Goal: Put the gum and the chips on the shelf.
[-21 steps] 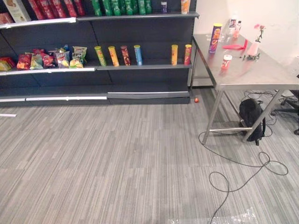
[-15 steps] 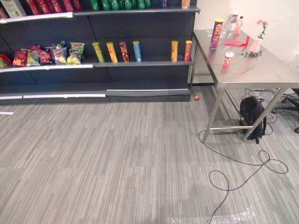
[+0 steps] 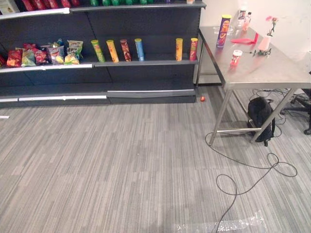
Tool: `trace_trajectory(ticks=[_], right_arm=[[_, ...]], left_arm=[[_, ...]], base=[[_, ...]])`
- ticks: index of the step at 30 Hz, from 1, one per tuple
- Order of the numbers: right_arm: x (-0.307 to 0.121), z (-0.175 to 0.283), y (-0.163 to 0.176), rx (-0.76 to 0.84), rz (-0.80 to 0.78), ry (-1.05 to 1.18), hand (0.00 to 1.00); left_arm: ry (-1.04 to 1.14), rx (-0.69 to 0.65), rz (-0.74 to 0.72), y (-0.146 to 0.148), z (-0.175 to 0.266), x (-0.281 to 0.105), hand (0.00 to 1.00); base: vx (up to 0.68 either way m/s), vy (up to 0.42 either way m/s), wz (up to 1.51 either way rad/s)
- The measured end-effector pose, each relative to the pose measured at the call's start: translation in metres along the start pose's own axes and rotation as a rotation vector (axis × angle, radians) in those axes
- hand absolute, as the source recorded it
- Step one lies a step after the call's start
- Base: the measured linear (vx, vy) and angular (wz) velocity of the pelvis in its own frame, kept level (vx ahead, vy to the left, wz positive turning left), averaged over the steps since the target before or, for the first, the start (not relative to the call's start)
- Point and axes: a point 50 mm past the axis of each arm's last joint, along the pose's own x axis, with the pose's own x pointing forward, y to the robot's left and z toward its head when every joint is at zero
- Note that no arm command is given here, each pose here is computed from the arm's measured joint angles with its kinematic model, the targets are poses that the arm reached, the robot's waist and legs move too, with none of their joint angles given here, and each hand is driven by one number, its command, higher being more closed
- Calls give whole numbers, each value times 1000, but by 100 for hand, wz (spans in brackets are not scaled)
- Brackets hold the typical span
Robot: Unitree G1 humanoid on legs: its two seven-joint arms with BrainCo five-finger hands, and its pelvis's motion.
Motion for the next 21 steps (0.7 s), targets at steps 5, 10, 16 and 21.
trace_trajectory(ticks=[5, 10, 16, 21], right_arm=[[0, 0, 0, -1, -15, -2, 0], [0, 2, 0, -3, -112, -46, 0], [-1, 10, 6, -56, -119, -132, 0], [0, 21, 18, -104, -67, -176, 0]], left_arm=[[3, 0, 1, 0, 0, 0, 0], [6, 2, 3, 1, 0, 0, 0], [2, 5, 5, 2, 3, 0, 0], [-49, -33, 51, 4, 17, 1, 0]], base=[[-3, -13, 1], [-8, -13, 1], [-24, -20, 0], [-42, -21, 23]])
